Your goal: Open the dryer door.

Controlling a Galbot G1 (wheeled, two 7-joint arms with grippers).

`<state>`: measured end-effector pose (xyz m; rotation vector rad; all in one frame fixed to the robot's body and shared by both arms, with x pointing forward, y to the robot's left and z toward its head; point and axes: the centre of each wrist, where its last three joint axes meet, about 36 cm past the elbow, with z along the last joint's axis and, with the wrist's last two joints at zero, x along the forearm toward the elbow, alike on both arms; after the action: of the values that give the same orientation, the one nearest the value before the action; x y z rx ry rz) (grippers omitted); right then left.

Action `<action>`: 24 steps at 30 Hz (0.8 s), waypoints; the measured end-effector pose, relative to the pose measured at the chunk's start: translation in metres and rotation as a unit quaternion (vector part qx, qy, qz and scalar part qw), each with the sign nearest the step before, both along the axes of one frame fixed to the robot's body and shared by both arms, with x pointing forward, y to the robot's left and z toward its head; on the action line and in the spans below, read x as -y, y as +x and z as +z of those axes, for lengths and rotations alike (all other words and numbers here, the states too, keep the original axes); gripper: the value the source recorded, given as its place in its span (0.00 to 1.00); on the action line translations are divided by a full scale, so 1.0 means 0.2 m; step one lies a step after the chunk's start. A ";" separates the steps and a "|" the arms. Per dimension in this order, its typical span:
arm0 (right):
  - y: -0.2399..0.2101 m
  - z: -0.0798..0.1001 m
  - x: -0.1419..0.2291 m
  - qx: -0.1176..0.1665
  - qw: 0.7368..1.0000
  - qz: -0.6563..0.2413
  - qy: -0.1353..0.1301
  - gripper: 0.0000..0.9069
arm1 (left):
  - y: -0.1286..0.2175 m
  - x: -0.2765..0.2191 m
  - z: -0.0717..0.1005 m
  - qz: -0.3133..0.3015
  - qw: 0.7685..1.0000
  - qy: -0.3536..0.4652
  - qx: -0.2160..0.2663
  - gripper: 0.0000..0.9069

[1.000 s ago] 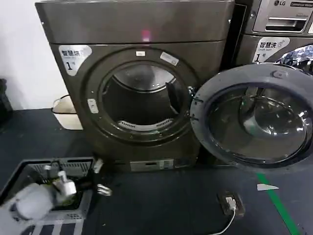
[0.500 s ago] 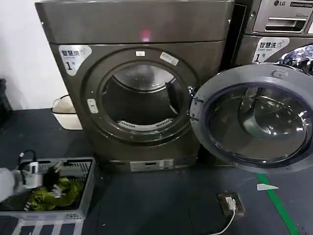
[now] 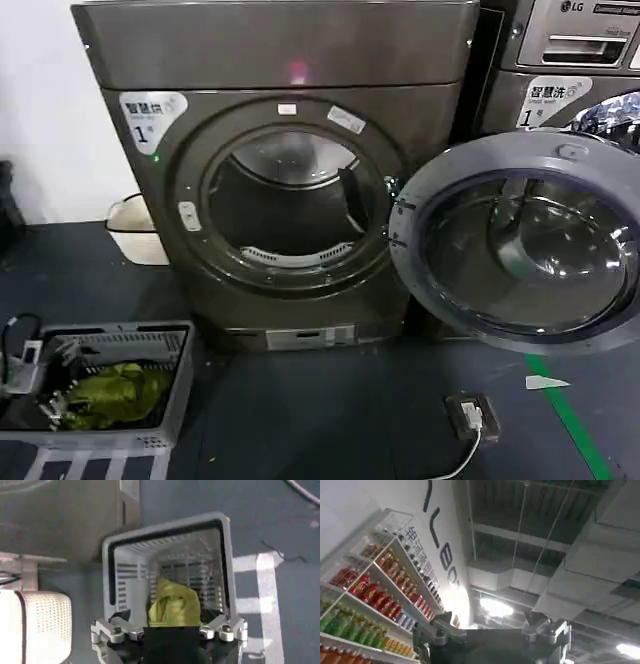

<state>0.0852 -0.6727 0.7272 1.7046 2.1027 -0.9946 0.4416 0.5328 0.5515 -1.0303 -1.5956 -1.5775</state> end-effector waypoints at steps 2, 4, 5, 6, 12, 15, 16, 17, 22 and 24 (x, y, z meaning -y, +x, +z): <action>0.00 0.00 0.00 0.000 1.000 0.000 0.000 1.00 | 0.00 -0.02 0.00 0.005 1.000 0.012 0.001 1.00; 0.00 0.00 0.00 0.000 1.000 0.000 0.000 1.00 | 0.00 -0.03 0.00 0.012 1.000 0.013 0.008 1.00; 0.00 0.00 0.00 0.000 1.000 0.000 0.000 1.00 | 0.00 -0.03 0.00 0.012 1.000 0.013 0.007 1.00; 0.00 0.00 -0.01 0.000 1.000 0.000 -0.001 1.00 | 0.00 -0.03 0.00 0.010 1.000 0.015 0.004 1.00; 0.00 0.00 -0.01 0.001 1.000 0.000 -0.002 1.00 | 0.00 -0.04 0.00 0.011 1.000 0.019 0.001 1.00; 0.00 0.00 -0.01 0.001 1.000 0.000 -0.002 1.00 | 0.00 -0.05 0.00 0.011 1.000 0.021 0.000 1.00; 0.00 0.00 -0.01 0.001 1.000 0.000 -0.002 1.00 | 0.00 -0.05 0.00 0.011 1.000 0.021 0.000 1.00; 0.00 0.00 -0.01 0.001 1.000 0.000 -0.002 1.00 | 0.00 -0.05 0.00 0.011 1.000 0.021 0.000 1.00; 0.00 0.00 -0.01 0.001 1.000 0.000 -0.002 1.00 | 0.00 -0.06 0.00 0.007 1.000 0.027 -0.001 1.00; -0.01 0.00 -0.01 0.001 1.000 0.000 -0.002 1.00 | 0.00 -0.07 0.00 0.006 0.999 0.034 -0.005 1.00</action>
<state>0.0841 -0.6699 0.7270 1.7028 2.0986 -0.9970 0.4423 0.5465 0.5516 -0.9893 -1.5280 -1.6038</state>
